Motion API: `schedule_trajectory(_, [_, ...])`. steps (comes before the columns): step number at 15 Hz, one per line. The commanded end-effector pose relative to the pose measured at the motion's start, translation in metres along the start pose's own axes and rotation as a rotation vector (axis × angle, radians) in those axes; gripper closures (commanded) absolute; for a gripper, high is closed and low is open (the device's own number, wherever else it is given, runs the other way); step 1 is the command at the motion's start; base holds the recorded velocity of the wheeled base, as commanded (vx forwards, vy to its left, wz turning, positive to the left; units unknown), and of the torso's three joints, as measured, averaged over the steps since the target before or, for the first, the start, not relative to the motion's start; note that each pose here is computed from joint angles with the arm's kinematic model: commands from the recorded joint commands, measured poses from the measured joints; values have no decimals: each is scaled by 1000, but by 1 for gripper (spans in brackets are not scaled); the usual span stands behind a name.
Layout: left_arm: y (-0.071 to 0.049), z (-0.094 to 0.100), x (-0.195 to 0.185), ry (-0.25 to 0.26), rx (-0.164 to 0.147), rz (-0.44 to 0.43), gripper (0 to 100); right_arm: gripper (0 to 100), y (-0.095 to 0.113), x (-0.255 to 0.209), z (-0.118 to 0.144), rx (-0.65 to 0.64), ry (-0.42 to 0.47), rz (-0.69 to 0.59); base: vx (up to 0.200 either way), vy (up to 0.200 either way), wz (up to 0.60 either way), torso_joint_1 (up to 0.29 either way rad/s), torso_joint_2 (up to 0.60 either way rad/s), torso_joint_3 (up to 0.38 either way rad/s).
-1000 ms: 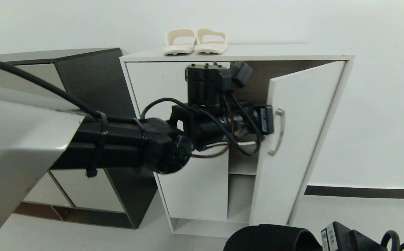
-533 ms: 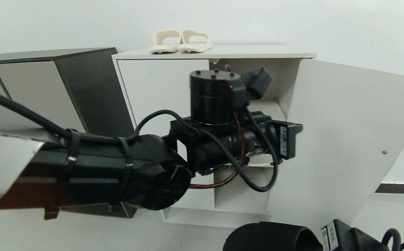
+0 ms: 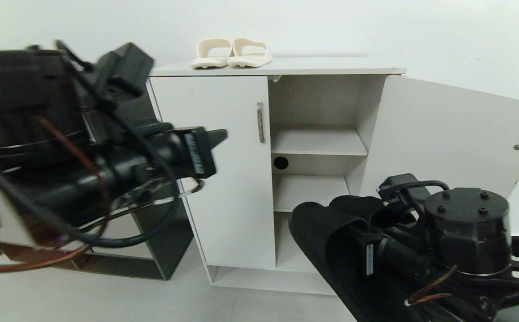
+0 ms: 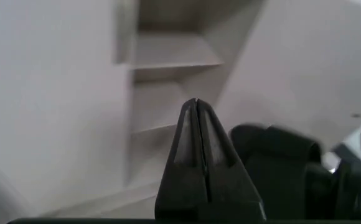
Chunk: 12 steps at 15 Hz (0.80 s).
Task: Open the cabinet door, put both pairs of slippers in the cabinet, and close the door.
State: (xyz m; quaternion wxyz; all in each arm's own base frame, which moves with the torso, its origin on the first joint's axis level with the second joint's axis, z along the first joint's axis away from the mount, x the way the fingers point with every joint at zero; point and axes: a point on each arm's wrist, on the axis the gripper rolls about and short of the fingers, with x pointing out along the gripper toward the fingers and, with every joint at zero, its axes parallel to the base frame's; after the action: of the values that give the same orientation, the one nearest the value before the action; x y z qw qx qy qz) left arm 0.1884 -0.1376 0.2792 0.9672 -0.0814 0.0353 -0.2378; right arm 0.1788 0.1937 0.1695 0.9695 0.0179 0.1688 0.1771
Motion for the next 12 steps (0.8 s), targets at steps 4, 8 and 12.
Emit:
schedule_trajectory(4, [53, -30, -213, -131, 25, 601, 100, 100, -9, 43, -12, -1, 32, -137, 0, 0, 0, 0, 0, 0])
schedule_trajectory(8, [46, -83, -249, -154, 92, 886, 100, 100, -19, 50, -10, 3, 22, -215, 0, 0, 0, 0, 0, 0])
schedule_trajectory(12, [46, -155, -255, -116, 142, 904, 100, 100, -19, 49, -9, 2, 16, -223, 0, 0, 0, 0, 0, 0])
